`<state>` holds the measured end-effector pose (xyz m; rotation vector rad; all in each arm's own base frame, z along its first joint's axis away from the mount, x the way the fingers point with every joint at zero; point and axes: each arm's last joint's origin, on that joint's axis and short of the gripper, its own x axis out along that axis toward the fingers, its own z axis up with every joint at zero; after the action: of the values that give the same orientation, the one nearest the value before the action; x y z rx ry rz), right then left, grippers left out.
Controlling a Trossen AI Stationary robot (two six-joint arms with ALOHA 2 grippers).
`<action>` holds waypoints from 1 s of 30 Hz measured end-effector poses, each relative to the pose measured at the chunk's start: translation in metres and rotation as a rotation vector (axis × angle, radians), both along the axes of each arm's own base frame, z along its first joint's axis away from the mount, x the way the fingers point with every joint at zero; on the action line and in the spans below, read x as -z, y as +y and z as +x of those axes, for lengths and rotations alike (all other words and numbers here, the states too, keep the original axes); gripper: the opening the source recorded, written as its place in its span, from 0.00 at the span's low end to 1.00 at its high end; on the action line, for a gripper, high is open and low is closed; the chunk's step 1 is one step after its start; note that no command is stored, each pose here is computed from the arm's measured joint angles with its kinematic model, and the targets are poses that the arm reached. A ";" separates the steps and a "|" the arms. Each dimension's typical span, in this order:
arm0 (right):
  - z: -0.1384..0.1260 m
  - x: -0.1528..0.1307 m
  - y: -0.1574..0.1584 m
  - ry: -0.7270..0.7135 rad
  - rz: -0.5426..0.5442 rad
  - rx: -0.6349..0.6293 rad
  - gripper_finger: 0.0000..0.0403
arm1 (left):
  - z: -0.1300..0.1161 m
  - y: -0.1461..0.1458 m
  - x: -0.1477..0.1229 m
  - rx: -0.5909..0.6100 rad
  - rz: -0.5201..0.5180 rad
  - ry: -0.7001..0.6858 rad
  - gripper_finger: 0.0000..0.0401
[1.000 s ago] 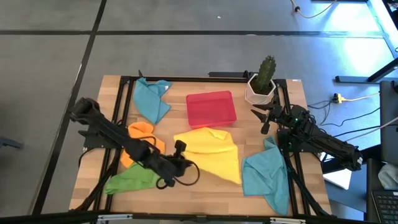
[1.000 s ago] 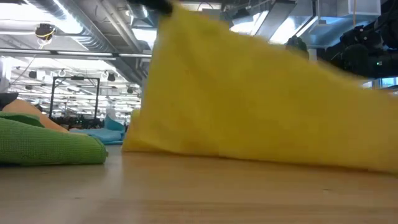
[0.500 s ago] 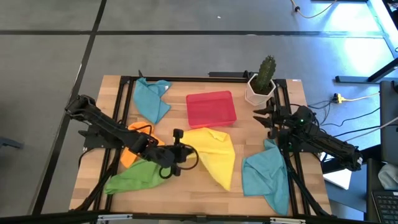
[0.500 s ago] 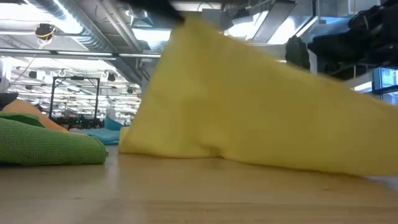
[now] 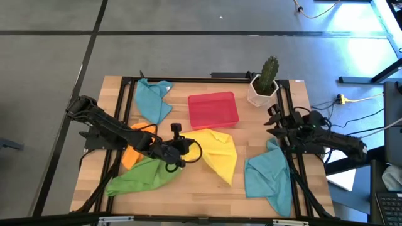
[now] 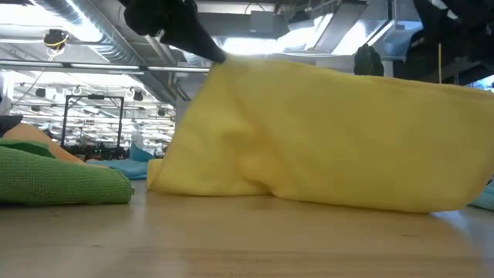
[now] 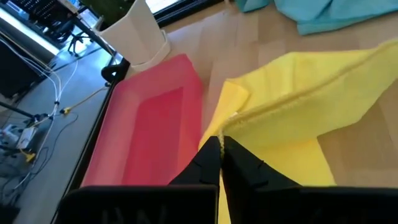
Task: Roll microfiber towels into tight, uniform cylinder then place into a basket
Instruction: Roll the yellow towel
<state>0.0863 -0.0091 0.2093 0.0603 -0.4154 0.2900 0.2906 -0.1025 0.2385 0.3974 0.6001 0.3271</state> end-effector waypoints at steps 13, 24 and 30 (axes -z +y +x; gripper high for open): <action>0.013 0.002 0.020 -0.024 -0.098 0.002 0.30 | 0.001 -0.001 -0.001 0.002 -0.009 -0.019 0.00; 0.034 0.007 0.030 0.058 -0.107 0.078 0.30 | 0.001 -0.001 -0.001 0.002 -0.009 -0.019 0.00; 0.055 -0.005 0.040 0.136 -0.143 0.087 0.30 | 0.001 -0.001 -0.001 0.001 -0.010 -0.019 0.00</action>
<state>0.1410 0.0307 0.2145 -0.0776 -0.2608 0.2279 0.2917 -0.1032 0.2399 0.3852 0.5825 0.3262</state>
